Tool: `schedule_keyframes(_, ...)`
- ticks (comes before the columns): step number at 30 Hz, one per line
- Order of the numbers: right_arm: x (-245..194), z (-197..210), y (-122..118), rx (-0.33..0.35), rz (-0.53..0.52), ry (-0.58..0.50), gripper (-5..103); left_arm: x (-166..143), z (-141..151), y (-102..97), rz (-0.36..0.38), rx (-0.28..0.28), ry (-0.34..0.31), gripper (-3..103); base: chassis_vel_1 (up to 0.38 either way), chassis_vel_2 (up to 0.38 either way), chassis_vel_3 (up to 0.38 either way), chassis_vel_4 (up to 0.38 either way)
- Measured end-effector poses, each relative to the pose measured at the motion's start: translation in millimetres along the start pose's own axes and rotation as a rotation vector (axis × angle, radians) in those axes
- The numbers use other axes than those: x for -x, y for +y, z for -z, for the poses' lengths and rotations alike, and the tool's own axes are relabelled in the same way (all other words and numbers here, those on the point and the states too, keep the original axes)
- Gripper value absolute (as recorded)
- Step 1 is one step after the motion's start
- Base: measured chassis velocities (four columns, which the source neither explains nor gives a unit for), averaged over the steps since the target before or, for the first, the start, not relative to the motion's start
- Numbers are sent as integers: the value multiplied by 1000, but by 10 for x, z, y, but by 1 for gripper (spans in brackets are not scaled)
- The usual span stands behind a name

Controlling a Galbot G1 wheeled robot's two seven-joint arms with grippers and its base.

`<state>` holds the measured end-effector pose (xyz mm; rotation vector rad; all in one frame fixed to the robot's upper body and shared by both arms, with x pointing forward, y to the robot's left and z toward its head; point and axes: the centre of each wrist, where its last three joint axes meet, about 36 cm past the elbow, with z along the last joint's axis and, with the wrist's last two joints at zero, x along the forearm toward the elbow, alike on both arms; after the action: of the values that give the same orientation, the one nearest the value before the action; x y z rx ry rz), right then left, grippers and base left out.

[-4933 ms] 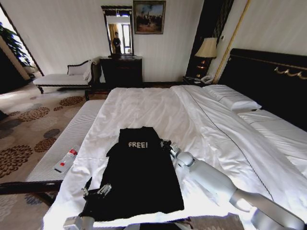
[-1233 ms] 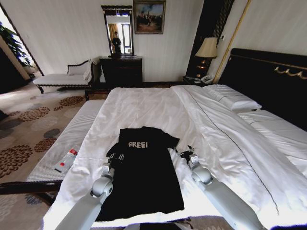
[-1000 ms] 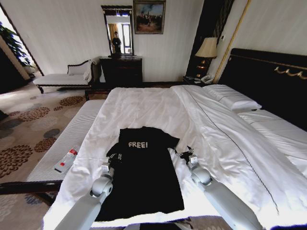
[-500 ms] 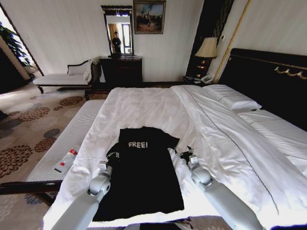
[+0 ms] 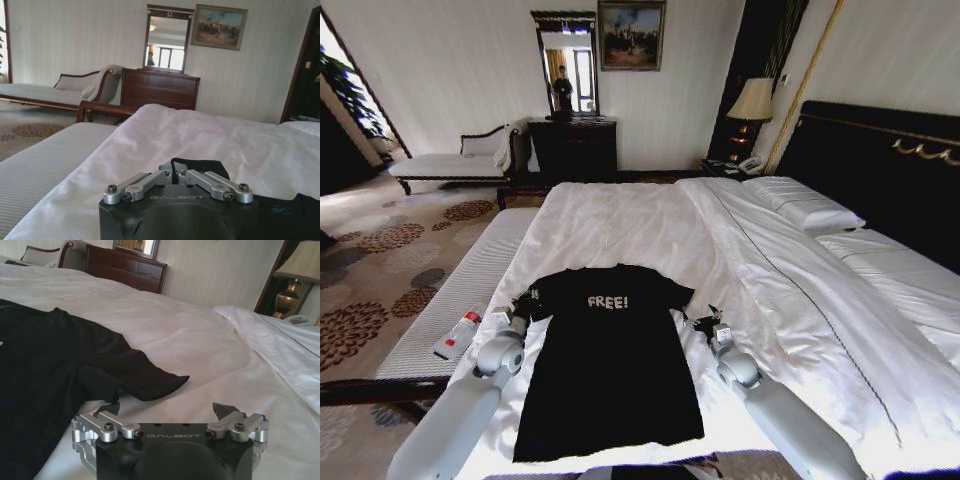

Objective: Fold the clothes on the bed.

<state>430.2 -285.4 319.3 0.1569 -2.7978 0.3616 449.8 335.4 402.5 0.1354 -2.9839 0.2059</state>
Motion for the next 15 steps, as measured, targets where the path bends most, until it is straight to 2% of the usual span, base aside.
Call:
schedule_keyframes(3,-15,9,-7,4,2,-3,100,45,-7,66,51,-53,21,0,0,0,0,0)
schedule_keyframes(4,-15,9,-7,4,2,-3,100,45,-7,66,51,-53,21,0,0,0,0,0)
schedule_keyframes(8,-31,-10,-15,4,6,-3,100,34,-72,155,122,-133,60,0,0,0,0,0)
schedule_keyframes(11,-37,-17,-17,3,8,-4,100,4,-134,223,155,-165,80,0,0,0,0,0)
schedule_keyframes(15,-39,-23,-25,1,11,-5,100,-26,-236,337,195,-177,104,0,0,0,0,0)
